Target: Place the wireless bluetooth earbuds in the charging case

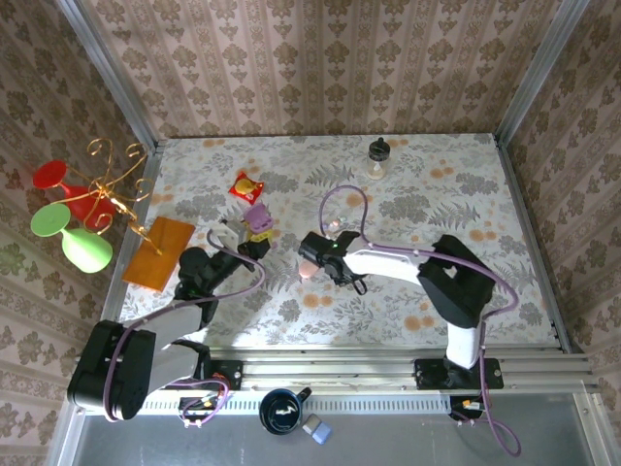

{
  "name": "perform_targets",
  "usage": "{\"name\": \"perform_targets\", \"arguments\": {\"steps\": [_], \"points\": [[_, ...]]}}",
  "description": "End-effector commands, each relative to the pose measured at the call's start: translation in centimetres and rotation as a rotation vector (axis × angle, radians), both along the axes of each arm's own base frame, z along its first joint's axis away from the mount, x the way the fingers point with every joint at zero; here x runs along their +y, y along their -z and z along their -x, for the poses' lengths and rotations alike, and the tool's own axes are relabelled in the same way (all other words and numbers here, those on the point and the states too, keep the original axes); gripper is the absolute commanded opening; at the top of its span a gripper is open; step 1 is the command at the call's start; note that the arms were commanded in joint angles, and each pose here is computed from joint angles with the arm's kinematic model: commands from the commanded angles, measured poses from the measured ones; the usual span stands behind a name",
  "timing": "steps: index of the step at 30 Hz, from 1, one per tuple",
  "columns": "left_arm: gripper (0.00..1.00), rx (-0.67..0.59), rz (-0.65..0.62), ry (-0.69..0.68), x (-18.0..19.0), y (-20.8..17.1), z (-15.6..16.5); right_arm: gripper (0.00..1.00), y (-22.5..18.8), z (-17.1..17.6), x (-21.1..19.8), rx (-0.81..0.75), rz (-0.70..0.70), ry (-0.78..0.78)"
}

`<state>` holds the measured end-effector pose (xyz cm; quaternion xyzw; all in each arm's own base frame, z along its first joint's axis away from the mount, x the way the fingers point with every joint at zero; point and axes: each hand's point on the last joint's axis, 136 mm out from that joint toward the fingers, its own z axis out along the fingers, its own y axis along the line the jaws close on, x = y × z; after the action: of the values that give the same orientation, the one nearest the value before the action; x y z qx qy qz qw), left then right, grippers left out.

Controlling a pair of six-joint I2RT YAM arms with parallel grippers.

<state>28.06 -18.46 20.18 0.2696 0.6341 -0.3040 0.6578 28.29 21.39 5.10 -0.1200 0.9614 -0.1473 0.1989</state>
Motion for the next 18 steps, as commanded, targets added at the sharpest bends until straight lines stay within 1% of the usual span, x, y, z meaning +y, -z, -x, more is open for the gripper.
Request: {"name": "perform_targets", "arguments": {"steps": [1, 4, 6, 9, 13, 15, 18], "points": [[0.27, -0.073, -0.022, 0.021, -0.8, -1.1, 0.0, 0.23, -1.8, -0.2, 0.7, -0.023, -0.162, 0.018], [0.27, -0.072, -0.035, 0.049, -1.8, -0.9, 0.1, 0.23, -2.6, 0.0, 1.1, -0.011, -0.314, 0.03], [0.27, -0.072, -0.048, 0.07, -2.6, -0.8, 0.2, 0.23, -3.2, 0.3, 1.5, 0.004, -0.439, 0.048], [0.27, -0.081, -0.071, 0.099, -3.7, -0.7, 0.5, 0.23, -5.0, 0.1, 2.1, -0.022, -0.626, 0.061], [0.27, -0.095, -0.103, 0.153, -5.5, -0.3, 1.2, 0.23, -7.4, 0.3, 1.7, -0.039, -0.841, 0.084], [0.27, -0.095, -0.108, 0.182, -6.2, -0.2, 1.5, 0.23, -8.8, 0.4, 1.8, -0.045, -0.955, 0.078], [0.27, -0.115, -0.111, 0.249, -7.6, -0.3, 2.3, 0.23, -11.1, 0.8, 2.2, -0.076, -1.068, 0.016]]}}
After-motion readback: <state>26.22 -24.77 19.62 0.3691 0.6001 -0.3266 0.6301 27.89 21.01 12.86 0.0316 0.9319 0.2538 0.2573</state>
